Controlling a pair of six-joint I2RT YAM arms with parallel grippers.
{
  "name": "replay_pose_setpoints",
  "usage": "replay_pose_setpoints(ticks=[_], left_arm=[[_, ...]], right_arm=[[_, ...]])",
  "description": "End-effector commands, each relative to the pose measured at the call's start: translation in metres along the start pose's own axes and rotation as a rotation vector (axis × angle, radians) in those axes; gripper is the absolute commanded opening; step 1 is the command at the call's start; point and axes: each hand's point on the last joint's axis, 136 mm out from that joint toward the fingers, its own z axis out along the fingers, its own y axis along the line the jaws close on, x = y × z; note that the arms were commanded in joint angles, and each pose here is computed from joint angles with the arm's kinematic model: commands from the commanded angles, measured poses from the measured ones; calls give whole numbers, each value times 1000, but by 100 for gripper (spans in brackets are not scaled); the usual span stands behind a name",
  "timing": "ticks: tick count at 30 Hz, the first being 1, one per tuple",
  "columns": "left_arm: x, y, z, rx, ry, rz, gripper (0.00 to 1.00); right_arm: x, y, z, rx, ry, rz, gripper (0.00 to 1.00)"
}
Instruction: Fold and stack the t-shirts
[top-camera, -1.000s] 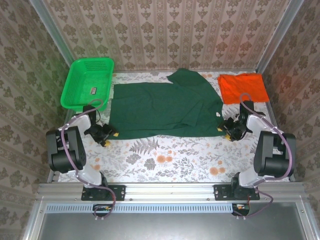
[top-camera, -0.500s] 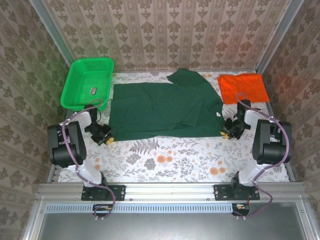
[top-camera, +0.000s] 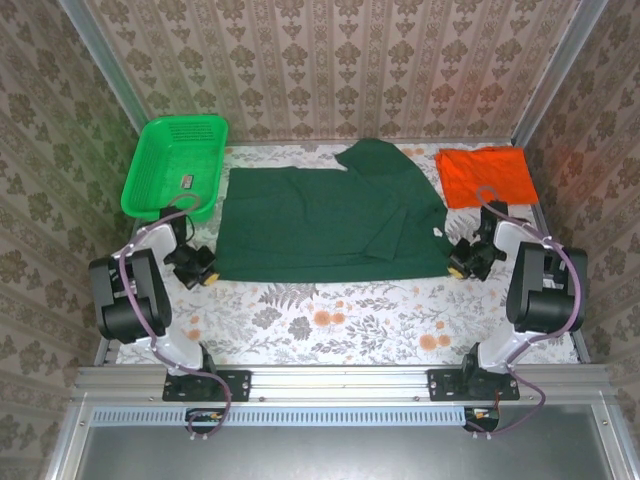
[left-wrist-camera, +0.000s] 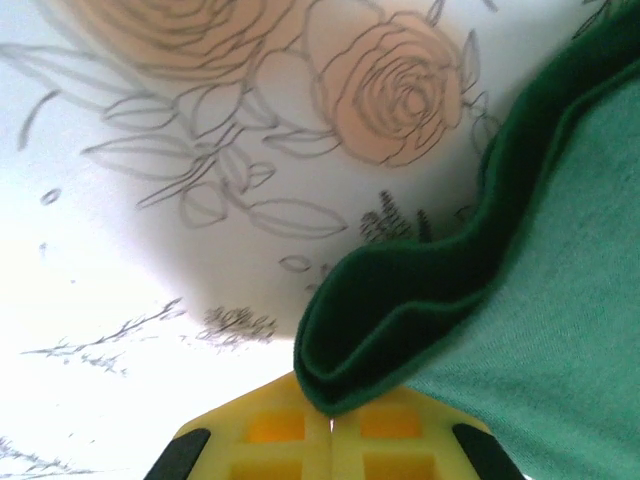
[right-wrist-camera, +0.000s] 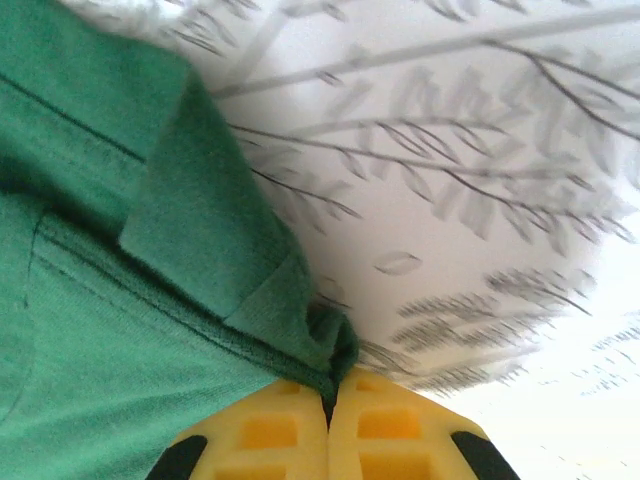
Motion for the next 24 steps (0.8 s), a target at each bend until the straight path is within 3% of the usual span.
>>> replay_pose_setpoints(ticks=[1, 7, 14, 17, 19, 24], left_arm=[[5, 26, -6, -70, -10, -9, 0], [26, 36, -10, -56, 10, -69, 0], [56, 44, -12, -18, -5, -183, 10], [62, 47, -17, -10, -33, -218, 12], [62, 49, -24, -15, -64, -233, 26], [40, 34, -65, -12, -198, -168, 45]], right_arm=[[10, -29, -5, 91, 11, 18, 0], [35, -43, -7, 95, 27, 47, 0], [44, -44, -15, 49, -23, 135, 1], [48, -43, -17, 21, -37, 165, 13], [44, -43, -24, 15, -72, 177, 26], [30, -30, -52, -29, -172, 192, 52]])
